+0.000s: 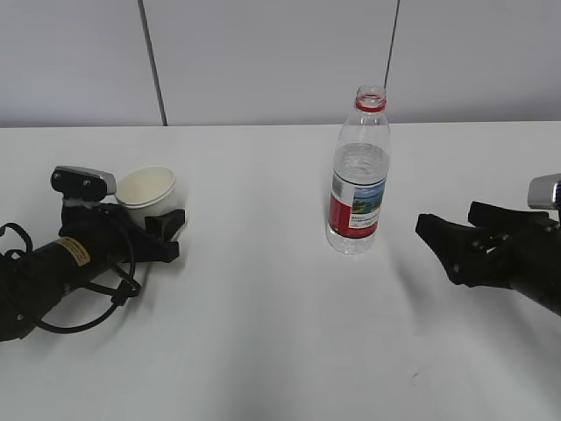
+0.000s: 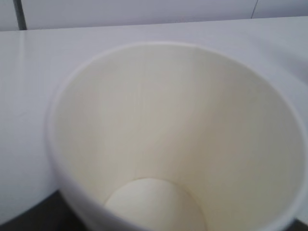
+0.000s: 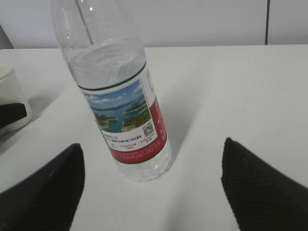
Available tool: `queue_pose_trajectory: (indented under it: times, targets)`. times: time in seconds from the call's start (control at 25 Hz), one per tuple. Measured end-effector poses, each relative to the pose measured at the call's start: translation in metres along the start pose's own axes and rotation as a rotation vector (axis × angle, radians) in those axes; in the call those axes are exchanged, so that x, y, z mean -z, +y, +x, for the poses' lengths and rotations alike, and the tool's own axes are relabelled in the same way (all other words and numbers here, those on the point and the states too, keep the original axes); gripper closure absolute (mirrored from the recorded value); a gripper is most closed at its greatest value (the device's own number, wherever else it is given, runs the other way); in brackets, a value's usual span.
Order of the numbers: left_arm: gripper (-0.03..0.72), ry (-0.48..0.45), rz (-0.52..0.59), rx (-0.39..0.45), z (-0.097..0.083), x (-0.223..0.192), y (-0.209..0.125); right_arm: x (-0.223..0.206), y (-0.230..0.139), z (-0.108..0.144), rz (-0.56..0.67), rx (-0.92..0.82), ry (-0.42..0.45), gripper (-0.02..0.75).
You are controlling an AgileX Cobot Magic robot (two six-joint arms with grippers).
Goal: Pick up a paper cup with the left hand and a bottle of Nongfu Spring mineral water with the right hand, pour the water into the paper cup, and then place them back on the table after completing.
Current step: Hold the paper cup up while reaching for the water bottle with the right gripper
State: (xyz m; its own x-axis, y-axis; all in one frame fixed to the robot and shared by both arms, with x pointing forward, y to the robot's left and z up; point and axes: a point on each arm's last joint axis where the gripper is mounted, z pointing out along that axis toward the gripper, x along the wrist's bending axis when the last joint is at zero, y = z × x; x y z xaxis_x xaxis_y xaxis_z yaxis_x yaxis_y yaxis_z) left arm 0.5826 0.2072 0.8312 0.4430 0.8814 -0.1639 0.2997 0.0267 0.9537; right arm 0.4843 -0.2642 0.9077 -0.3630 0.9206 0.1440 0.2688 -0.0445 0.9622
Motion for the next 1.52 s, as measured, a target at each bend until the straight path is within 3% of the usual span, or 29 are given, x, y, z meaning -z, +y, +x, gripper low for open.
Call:
queue_pose_trajectory:
  times: [0.4,1.0,1.28,1.52]
  targets:
    - [0.279,-0.001,0.000,-0.001,0.000,0.000,0.000,-0.037,0.014,-0.007,-0.057,0.049,0.075,0.067]
    - [0.279,-0.002,0.000,-0.002,0.000,0.000,0.000,-0.084,0.003,-0.017,-0.026,0.001,0.204,0.067]
    - [0.279,-0.003,0.000,-0.002,0.000,0.000,0.000,-0.101,0.010,0.004,-0.052,0.026,0.283,0.067]
    - [0.281,-0.003,0.000,-0.002,0.000,0.000,0.000,-0.112,0.018,0.008,-0.057,0.049,0.284,0.067]
